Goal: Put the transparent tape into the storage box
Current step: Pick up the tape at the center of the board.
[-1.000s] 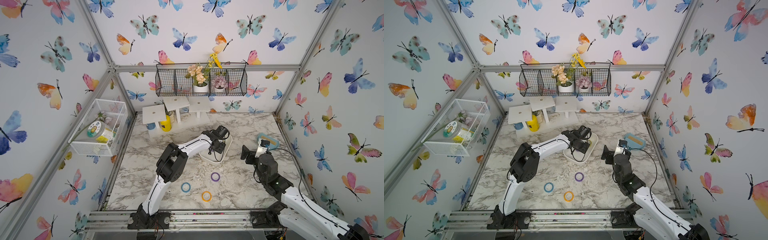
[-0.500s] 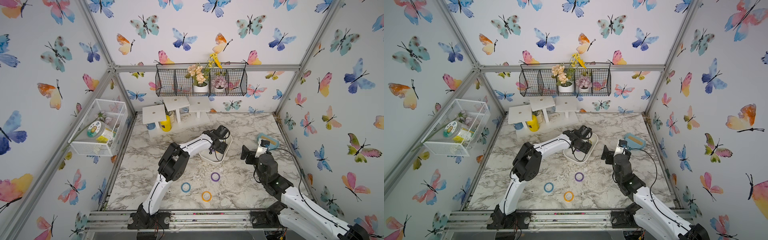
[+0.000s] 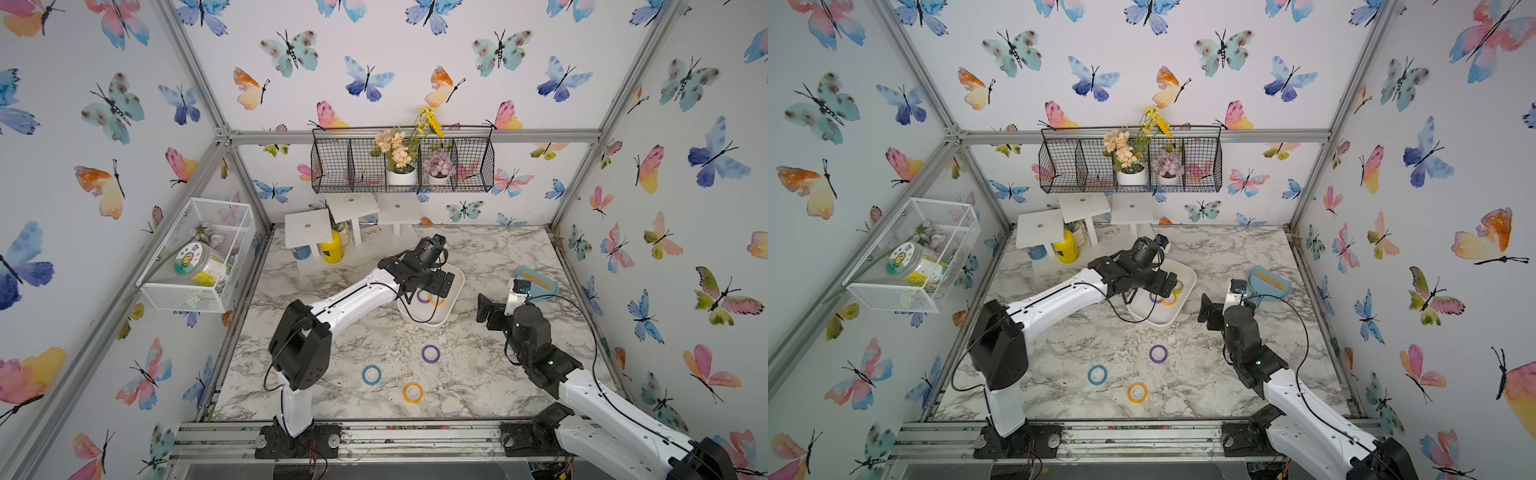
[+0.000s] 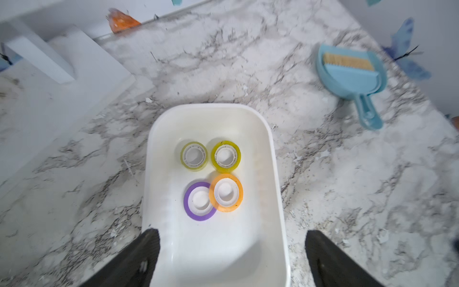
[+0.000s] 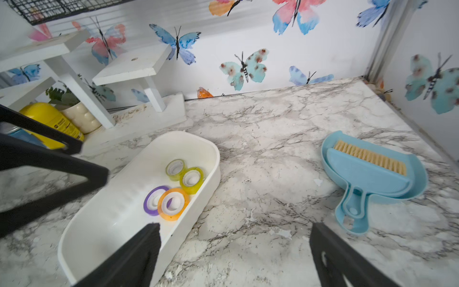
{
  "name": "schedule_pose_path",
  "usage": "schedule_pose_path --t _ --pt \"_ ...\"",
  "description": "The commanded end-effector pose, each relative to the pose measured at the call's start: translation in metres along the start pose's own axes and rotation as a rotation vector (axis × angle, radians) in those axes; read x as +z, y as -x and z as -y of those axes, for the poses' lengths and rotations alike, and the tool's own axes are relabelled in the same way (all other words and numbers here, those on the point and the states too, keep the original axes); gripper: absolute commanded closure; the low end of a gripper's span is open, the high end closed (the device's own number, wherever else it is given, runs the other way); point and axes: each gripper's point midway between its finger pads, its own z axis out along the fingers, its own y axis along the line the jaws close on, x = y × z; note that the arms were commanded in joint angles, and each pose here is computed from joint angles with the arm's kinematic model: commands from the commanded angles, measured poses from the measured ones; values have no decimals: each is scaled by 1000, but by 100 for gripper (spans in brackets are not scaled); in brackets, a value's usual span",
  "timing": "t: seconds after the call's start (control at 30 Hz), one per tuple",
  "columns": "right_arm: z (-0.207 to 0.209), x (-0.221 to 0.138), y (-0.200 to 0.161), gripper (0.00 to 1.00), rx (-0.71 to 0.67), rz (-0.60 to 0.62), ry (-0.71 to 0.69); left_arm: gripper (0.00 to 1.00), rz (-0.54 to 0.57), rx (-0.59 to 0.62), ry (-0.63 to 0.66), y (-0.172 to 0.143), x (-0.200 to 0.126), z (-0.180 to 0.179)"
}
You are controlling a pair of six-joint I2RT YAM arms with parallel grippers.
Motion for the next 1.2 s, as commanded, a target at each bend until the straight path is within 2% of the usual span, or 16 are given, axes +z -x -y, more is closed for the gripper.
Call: schedule_pose_path --t 0.0,0.13,0.3,0.47,0.6,0.77,0.87,1.03,1.17 --pt "-27 -1 -5 1 14 -99 136 1 102 -64 -10 -8 -36 -11" --pt "-48 -4 -27 1 26 -264 239 1 143 -114 10 -48 -60 -37" --pt "-78 -15 -59 3 77 -457 380 1 213 -233 70 -93 -84 -88" --pt "-95 -27 -87 4 20 -586 356 1 246 -318 133 -135 -93 -136" --pt "-116 -39 -112 4 -54 -673 339 1 238 -324 226 -158 -94 -161" --pt "-125 -41 -152 5 -218 -827 199 1 244 -316 208 -158 -94 -158" --pt "-124 -39 -161 3 -285 -862 116 1 243 -318 236 -160 -96 -162" --pt "-121 -36 -171 5 -321 -908 70 1 255 -316 236 -161 -99 -162" --pt "-131 -31 -178 7 -333 -939 89 1 231 -315 228 -162 -94 -161"
